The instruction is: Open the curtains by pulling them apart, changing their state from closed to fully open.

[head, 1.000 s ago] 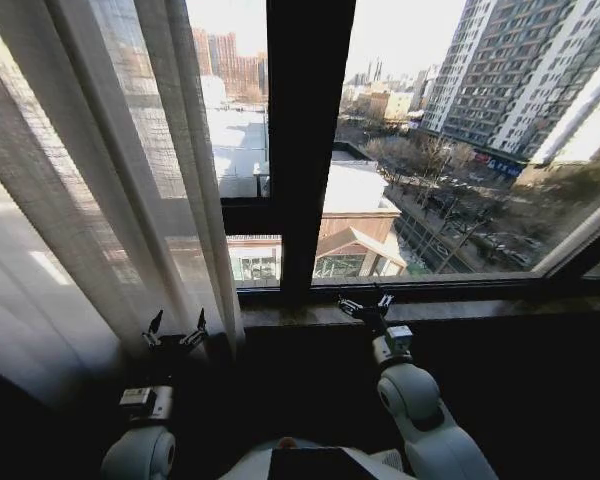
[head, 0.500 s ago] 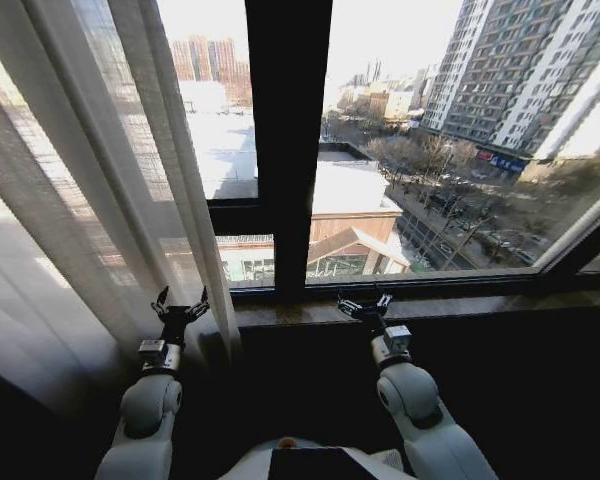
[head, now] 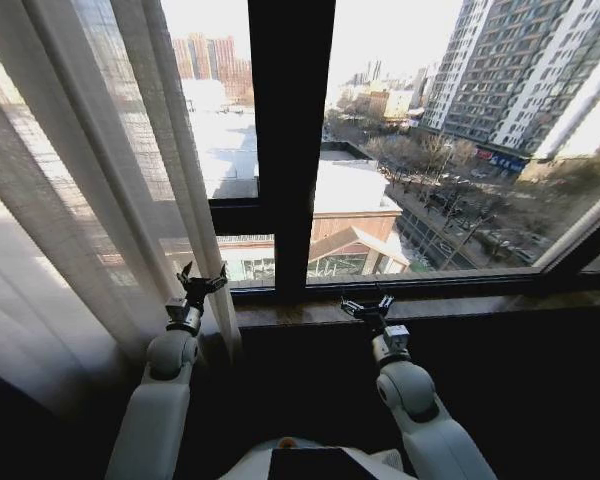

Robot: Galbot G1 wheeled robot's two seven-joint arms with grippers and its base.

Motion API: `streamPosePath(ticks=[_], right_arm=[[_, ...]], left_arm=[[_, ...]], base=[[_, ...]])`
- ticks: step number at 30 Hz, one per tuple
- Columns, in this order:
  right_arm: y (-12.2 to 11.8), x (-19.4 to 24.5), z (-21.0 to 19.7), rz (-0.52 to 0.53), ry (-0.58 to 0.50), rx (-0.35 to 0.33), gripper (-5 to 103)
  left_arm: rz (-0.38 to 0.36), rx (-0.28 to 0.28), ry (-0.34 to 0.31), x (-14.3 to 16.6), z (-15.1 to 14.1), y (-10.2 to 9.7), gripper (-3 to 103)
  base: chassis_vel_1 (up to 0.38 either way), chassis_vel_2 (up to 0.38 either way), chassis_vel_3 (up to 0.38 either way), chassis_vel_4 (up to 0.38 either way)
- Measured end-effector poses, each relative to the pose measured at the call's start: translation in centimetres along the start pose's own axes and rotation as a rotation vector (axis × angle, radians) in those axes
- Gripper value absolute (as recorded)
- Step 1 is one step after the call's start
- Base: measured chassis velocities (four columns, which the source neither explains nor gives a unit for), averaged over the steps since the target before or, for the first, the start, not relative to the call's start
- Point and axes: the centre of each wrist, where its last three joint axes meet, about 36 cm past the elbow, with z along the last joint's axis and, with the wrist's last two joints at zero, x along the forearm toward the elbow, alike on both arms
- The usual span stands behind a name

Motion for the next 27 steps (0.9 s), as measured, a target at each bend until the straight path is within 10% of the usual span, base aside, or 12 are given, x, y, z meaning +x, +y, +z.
streamPosePath(ticks=[5,17,21,27], right_arm=[[-0.2,-0.2,0.4,0.011,0.004,0.000,100],[0.2,-0.3,1.0,0.015,0.003,0.002,100],[0.6,-0.2,1.1,0.006,0.004,-0.002,100],[0.6,-0.1,0.9,0.005,-0.004,0.003,100]], left_arm=[[-0.052,0.007,-0.005,-1.2,-0.1,-1.0,100],[-0.478,-0.012,-0.001,-1.6,-1.2,-5.6,100],[-0.481,-0.025,-0.007,-1.6,-1.2,-4.0,100],[-0.292,-0.017,-0.033,0.1,-1.9,-0.8,88]], base=[[0.000,0.000,0.000,0.000],[0.000,0.000,0.000,0.000],[0.000,0.000,0.000,0.000],[0.000,0.000,0.000,0.000]])
